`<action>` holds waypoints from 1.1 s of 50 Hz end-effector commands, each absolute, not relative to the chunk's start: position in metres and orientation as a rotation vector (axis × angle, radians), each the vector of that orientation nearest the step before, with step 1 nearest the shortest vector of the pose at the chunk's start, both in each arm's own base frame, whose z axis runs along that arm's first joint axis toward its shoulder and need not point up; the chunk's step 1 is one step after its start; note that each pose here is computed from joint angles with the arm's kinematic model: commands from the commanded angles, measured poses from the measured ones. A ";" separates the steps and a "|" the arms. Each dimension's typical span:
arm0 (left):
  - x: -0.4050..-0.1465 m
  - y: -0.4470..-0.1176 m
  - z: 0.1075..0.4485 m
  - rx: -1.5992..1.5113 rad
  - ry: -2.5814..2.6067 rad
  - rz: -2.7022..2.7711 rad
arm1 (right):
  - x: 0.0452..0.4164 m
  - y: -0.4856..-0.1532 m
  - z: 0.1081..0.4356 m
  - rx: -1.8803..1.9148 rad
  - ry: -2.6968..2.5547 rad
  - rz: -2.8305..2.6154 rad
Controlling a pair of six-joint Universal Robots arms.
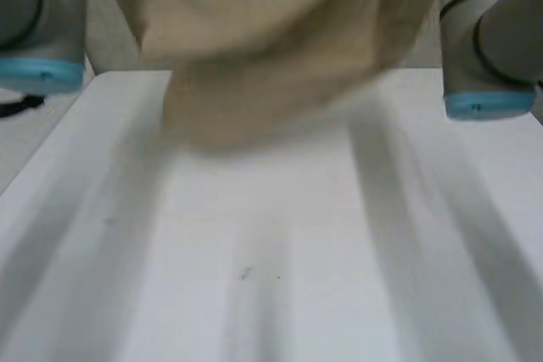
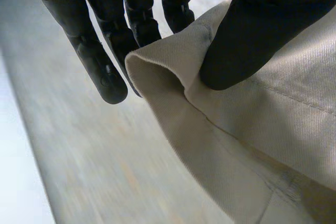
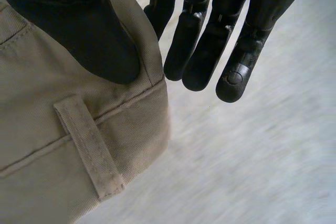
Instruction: Fold the shorts.
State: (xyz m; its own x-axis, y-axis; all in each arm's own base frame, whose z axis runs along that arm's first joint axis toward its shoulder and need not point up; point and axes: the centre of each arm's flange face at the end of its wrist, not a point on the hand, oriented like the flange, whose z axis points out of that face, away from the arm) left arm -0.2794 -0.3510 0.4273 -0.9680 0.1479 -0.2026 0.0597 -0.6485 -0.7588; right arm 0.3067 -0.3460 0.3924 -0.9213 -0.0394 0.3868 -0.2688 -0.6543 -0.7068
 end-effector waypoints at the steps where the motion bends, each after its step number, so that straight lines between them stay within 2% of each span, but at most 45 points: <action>1: -0.278 -0.323 0.429 -0.368 -1.284 2.718 | 0.300 -0.329 0.399 0.582 -1.265 2.670; 5: -0.271 -0.316 0.393 -0.406 -1.447 2.613 | 0.297 -0.319 0.362 0.740 -1.498 2.512; 9: -0.266 -0.310 0.343 -0.469 -1.650 2.490 | 0.292 -0.302 0.308 0.977 -1.785 2.279; 11: -0.263 -0.306 0.314 -0.510 -1.777 2.406 | 0.290 -0.295 0.293 1.040 -1.865 2.203; 17: -0.253 -0.292 0.258 -0.596 -2.020 2.213 | 0.281 -0.275 0.248 1.168 -2.067 1.975; 20: -0.252 -0.289 0.228 -0.639 -2.111 2.116 | 0.280 -0.272 0.230 1.197 -2.118 1.912; 21: -0.252 -0.290 0.215 -0.652 -2.146 2.077 | 0.280 -0.271 0.214 1.219 -2.160 1.857; 22: -0.254 -0.293 0.191 -0.680 -2.215 2.002 | 0.280 -0.271 0.205 1.229 -2.183 1.828; 26: -0.257 -0.301 0.158 -0.709 -2.300 1.915 | 0.281 -0.275 0.172 1.251 -2.254 1.725; 33: -0.260 -0.314 0.159 -0.703 -2.281 1.941 | 0.279 -0.282 0.165 1.114 -2.365 1.776; 37: -0.262 -0.309 0.163 -0.713 -2.265 1.942 | 0.278 -0.280 0.163 1.083 -2.400 1.776; 41: -0.260 -0.295 0.182 -0.709 -2.227 1.978 | 0.277 -0.278 0.159 1.086 -2.417 1.758; 49: -0.254 -0.233 0.199 -0.768 -2.187 1.945 | 0.277 -0.277 0.151 1.089 -2.423 1.748; 50: -0.254 -0.219 0.196 -0.793 -2.187 1.918 | 0.277 -0.277 0.151 1.089 -2.423 1.748; 55: -0.251 -0.188 0.174 -0.866 -2.240 1.797 | 0.277 -0.277 0.151 1.088 -2.421 1.752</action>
